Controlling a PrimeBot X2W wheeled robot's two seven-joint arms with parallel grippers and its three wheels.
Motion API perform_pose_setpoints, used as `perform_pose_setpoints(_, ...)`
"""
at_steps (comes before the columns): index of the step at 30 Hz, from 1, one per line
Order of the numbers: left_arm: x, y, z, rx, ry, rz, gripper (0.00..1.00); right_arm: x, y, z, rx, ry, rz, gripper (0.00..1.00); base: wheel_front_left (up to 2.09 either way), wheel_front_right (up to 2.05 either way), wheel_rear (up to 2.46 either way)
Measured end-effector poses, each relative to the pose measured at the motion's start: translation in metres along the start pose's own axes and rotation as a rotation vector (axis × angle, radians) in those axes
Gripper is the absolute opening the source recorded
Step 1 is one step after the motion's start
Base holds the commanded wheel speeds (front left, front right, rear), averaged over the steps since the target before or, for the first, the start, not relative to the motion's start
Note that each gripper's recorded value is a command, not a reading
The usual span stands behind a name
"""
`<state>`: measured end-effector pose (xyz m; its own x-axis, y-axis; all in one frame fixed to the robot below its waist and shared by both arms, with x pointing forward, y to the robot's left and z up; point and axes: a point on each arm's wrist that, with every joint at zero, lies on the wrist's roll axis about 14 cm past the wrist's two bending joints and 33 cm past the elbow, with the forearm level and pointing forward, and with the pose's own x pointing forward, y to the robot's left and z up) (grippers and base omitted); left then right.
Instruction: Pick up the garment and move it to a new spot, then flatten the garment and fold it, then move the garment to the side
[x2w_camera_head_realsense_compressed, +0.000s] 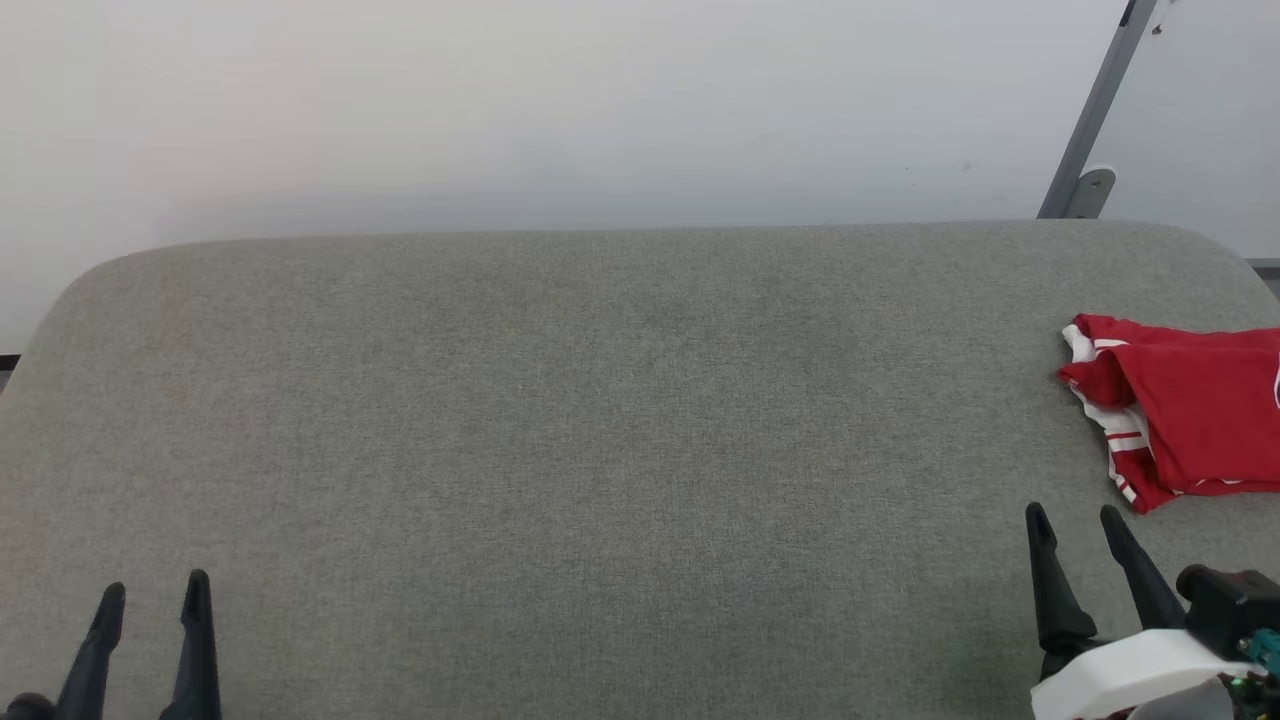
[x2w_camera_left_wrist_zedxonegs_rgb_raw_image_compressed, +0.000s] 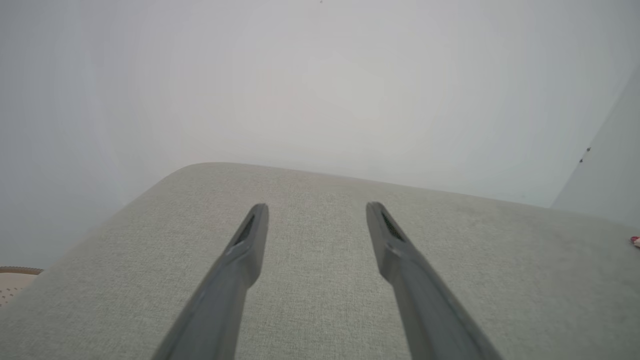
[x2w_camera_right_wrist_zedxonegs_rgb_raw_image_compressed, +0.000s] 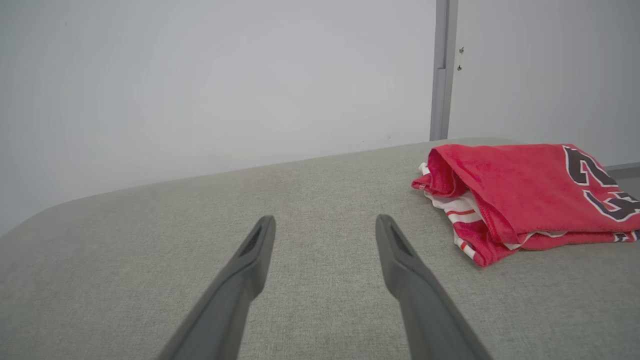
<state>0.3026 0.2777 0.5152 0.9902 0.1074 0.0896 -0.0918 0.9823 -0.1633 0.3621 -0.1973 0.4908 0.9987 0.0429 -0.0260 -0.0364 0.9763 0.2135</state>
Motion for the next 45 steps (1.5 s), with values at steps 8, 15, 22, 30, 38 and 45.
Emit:
perform_pose_setpoints(8, -0.005, 0.000, -0.017, -0.039, 0.042, 0.035, 0.00, -0.010, -0.002, -0.025, 0.035, 0.078, -0.022, 0.00, 0.00, 0.00, 0.00)
perform_pose_setpoints(15, -0.004, 0.001, -0.025, -0.166, 0.071, 0.069, 0.00, -0.011, -0.005, -0.028, 0.155, 0.088, -0.049, 0.00, 0.00, 0.00, 0.00)
perform_pose_setpoints(22, 0.004, -0.002, -0.027, -0.282, 0.074, 0.087, 0.00, -0.007, -0.006, -0.024, 0.271, 0.074, -0.062, 0.00, 0.00, 0.00, 0.00)
perform_pose_setpoints(30, 0.011, -0.006, -0.030, -0.405, 0.082, 0.103, 0.00, -0.003, -0.006, -0.021, 0.395, 0.065, -0.073, 0.00, 0.00, 0.00, 0.00)
perform_pose_setpoints(38, 0.019, -0.011, -0.032, -0.527, 0.087, 0.110, 0.00, 0.000, -0.006, -0.018, 0.508, 0.055, -0.082, 0.00, 0.00, 0.00, 0.00)
perform_pose_setpoints(45, 0.024, -0.016, -0.034, -0.618, 0.096, 0.113, 0.00, 0.003, -0.006, -0.015, 0.599, 0.046, -0.084, 0.00, 0.00, 0.00, 0.00)
